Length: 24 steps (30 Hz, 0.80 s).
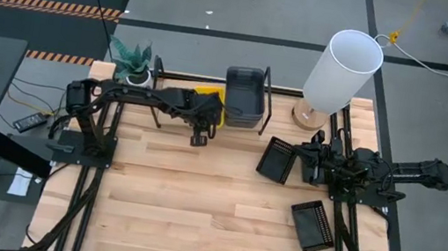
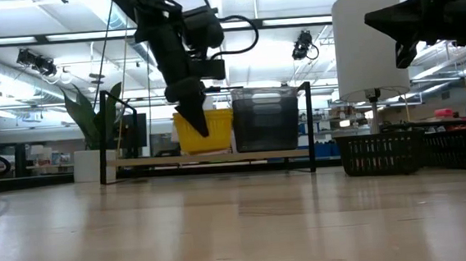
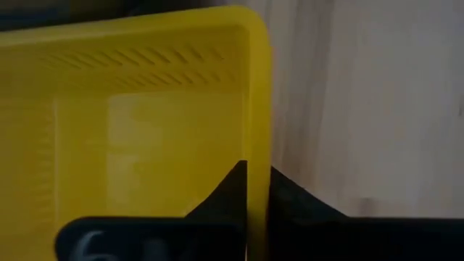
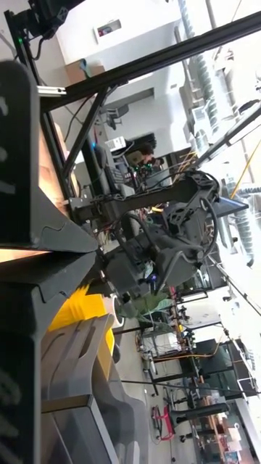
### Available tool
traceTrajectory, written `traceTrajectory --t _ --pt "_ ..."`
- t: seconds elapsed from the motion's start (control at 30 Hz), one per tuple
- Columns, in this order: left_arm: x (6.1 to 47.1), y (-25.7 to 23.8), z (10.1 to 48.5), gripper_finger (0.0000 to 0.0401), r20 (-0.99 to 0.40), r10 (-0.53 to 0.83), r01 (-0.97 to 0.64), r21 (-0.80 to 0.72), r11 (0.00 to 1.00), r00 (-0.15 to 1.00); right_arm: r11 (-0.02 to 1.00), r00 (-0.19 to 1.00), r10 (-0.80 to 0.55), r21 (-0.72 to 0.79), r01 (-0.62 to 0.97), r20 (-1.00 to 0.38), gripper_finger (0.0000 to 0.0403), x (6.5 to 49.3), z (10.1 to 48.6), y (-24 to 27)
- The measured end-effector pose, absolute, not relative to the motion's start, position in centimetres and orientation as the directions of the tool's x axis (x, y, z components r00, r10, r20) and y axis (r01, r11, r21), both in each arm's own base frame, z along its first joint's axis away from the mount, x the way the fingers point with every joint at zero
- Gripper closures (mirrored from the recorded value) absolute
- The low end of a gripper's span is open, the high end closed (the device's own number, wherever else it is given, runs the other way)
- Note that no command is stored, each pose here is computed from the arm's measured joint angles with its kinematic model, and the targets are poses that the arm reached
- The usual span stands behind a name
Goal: Stack baskets on shelf by color
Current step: Put the stacked yellow bins on the shelf
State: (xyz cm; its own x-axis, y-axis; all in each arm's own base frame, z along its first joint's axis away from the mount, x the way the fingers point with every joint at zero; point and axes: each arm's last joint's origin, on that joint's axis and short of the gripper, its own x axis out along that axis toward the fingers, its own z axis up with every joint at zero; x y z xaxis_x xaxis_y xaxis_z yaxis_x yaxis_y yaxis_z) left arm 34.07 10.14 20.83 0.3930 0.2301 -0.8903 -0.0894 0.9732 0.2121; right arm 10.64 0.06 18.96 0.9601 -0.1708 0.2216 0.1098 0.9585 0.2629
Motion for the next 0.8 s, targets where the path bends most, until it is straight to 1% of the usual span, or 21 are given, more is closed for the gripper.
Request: traceTrajectory --t 0.1,0.3,0.47,0.63,0.8 --pt "34.17 9.84 20.84 0.0358 -0.884 0.268 -0.073 0.261 0.963 0.382 0.959 0.960 -0.171 0.263 0.110 0.222 0.0387 10.64 18.96 0.06" --pt "34.22 9.70 20.93 0.0292 -0.858 0.378 -0.121 0.359 0.925 0.347 0.959 0.960 -0.171 0.263 0.110 0.221 0.0387 10.64 18.95 0.06" --pt "34.20 9.78 20.96 0.0252 -0.850 0.405 -0.173 0.366 0.914 0.337 0.959 0.960 -0.171 0.263 0.110 0.221 0.0387 10.64 18.95 0.06" --pt "34.24 9.91 21.03 0.0242 -0.836 0.436 -0.214 0.383 0.899 0.333 0.959 0.960 -0.171 0.263 0.110 0.222 0.0387 10.64 18.96 0.06" --pt "34.48 10.01 21.19 0.0249 -0.815 0.462 -0.262 0.388 0.884 0.350 0.959 0.960 -0.171 0.263 0.110 0.221 0.0387 10.64 18.94 0.06"
